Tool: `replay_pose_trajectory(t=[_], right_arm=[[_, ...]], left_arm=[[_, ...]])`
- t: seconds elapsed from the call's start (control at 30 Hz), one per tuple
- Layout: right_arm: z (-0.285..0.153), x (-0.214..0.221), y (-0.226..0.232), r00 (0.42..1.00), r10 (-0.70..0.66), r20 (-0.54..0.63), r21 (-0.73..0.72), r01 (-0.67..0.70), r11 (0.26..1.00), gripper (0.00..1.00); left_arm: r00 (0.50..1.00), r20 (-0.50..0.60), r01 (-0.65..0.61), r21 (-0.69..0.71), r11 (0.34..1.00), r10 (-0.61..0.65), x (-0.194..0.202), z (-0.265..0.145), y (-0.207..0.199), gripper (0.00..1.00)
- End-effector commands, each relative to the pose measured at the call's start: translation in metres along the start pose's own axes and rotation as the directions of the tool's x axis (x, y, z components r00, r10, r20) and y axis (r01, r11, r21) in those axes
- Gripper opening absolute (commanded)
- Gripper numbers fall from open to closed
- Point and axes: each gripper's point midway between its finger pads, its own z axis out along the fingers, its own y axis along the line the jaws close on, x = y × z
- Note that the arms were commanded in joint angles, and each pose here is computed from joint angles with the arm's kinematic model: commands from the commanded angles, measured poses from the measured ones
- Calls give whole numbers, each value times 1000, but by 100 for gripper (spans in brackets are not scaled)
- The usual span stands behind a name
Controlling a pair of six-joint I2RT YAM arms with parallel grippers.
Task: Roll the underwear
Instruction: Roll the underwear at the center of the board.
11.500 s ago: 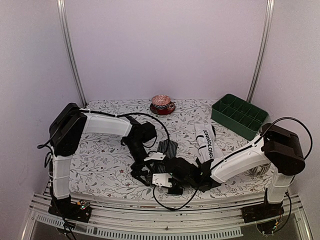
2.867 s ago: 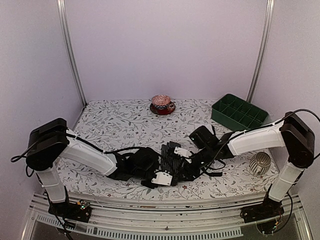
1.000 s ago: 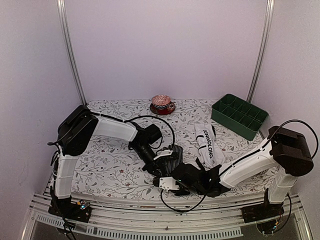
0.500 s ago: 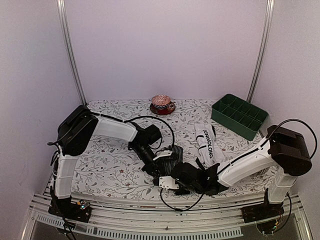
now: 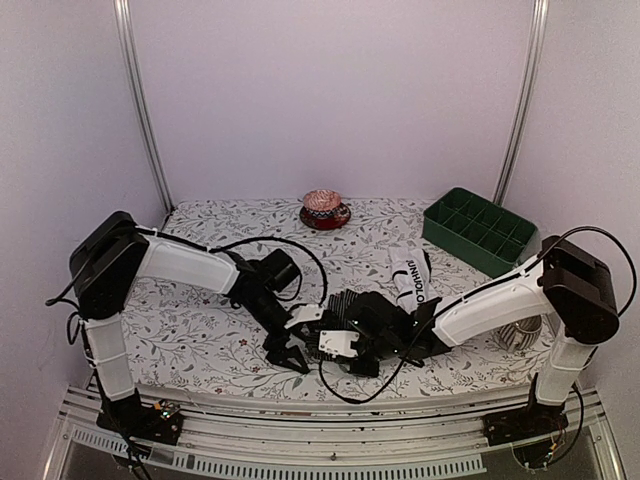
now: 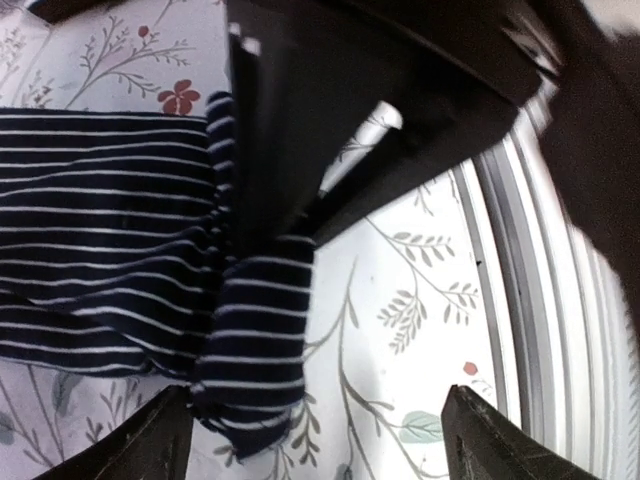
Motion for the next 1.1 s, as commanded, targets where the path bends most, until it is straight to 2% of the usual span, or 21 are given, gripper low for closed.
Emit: replay_pose_trajectory(t=[0.0, 0.17, 0.3, 0.5, 0.77, 0.87, 0.97, 1.07], right_arm=[[1, 20, 12, 991, 118, -62, -150, -126, 981, 4], [-2, 21, 10, 980, 186, -64, -218, -195, 956, 4], [-7, 18, 12, 971, 234, -53, -294, -239, 926, 4], [-17, 13, 17, 947, 319, -43, -427, -306, 851, 5], [-13, 18, 29, 921, 379, -95, -552, -366, 749, 6], [-17, 13, 34, 911, 403, -92, -610, -371, 700, 7], [-18, 12, 34, 910, 406, -88, -620, -369, 693, 7], [-18, 13, 33, 908, 409, -91, -615, -374, 694, 8]], left_arm=[[989, 85, -110, -132, 985, 121, -22, -13, 3, 90], [964, 129, -197, -243, 950, 233, -29, -17, -5, 94], [926, 130, -282, -389, 877, 355, -32, -21, -7, 94], [867, 87, -376, -533, 758, 491, -33, -19, -23, 93], [833, 35, -404, -642, 651, 552, -34, -12, -23, 92], [799, 7, -446, -663, 601, 601, -32, -9, -27, 89], [772, -29, -472, -695, 542, 635, -33, -8, -30, 86], [768, -65, -489, -701, 519, 637, -31, -4, -28, 83]])
